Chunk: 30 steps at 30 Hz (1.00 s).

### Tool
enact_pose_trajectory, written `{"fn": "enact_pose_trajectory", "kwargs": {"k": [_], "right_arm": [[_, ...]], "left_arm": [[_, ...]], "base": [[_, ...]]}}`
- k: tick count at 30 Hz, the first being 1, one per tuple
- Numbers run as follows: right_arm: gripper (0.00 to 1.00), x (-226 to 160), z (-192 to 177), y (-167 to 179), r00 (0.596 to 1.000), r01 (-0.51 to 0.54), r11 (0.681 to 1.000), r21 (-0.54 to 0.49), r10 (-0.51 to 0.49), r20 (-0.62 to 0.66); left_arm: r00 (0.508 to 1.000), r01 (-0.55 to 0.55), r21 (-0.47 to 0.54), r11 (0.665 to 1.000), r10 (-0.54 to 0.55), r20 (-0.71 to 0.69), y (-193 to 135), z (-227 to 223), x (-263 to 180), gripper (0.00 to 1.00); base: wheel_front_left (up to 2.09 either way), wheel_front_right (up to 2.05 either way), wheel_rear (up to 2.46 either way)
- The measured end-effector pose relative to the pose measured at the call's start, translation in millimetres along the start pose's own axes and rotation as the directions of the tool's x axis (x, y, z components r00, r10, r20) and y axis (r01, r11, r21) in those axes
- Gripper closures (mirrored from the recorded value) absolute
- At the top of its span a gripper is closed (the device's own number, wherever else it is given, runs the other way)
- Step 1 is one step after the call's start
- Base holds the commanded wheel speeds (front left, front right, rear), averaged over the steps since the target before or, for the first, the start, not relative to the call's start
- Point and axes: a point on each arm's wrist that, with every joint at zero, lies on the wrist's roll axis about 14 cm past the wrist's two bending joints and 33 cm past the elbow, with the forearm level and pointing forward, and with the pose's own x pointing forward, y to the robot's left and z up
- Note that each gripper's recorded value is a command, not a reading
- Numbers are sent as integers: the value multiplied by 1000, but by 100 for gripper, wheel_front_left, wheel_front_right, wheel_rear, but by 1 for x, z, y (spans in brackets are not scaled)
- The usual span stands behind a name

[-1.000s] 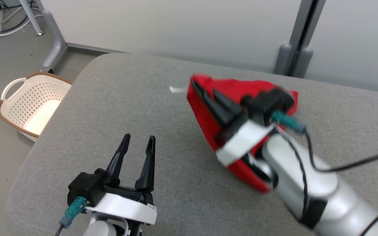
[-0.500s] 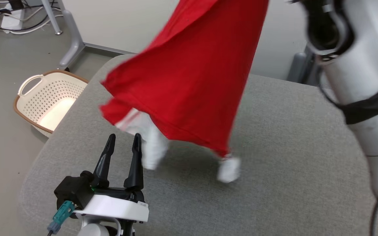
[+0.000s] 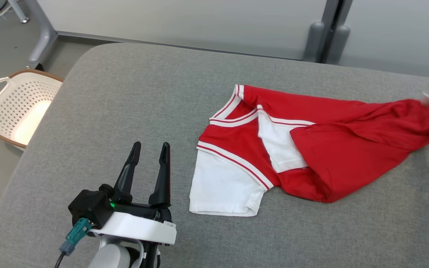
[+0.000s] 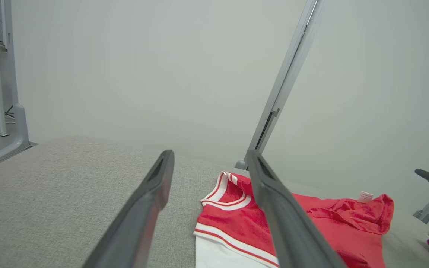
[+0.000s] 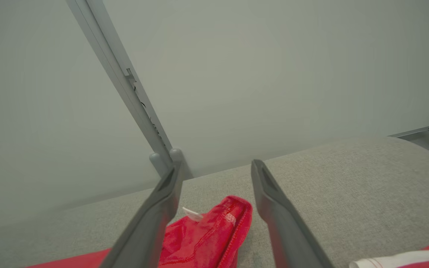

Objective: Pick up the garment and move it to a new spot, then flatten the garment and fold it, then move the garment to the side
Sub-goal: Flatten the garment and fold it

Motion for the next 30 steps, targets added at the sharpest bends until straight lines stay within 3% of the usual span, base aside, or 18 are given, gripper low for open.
{"fn": "enact_pose_trajectory", "kwargs": {"k": [4, 6, 12, 15, 19, 23, 30], "right_arm": [[0, -21, -44, -44, 991, 87, 994, -66, -93, -98], [0, -25, -48, -47, 990, 95, 994, -62, -101, -97], [0, -20, -1, -6, 997, -36, 997, -62, 41, 70], [0, -29, 27, 17, 976, -109, 993, -51, 117, 183], [0, -58, 32, 39, 948, -175, 984, -37, 178, 265], [0, -93, -6, 53, 953, -205, 976, 67, 184, 242], [0, -139, -54, 53, 971, -182, 975, 124, 158, 180]], "left_arm": [[999, 23, -2, 1000, -23, -26, -7, -10, 8, 0], [999, 37, -3, 999, -37, -31, -10, -13, 11, 0], [997, 76, 0, 997, -76, -23, -21, -12, 19, 0], [995, 95, 3, 995, -95, -11, -27, -9, 22, 0], [992, 125, 2, 992, -125, 11, -36, -2, 24, 0], [987, 158, -2, 987, -158, 19, -46, 0, 25, 0], [982, 189, -5, 982, -189, 0, -55, -7, 25, 0]], "base": [[0, 0, 0], [0, 0, 0], [0, 0, 0], [0, 0, 0], [0, 0, 0], [0, 0, 0], [0, 0, 0]]}}
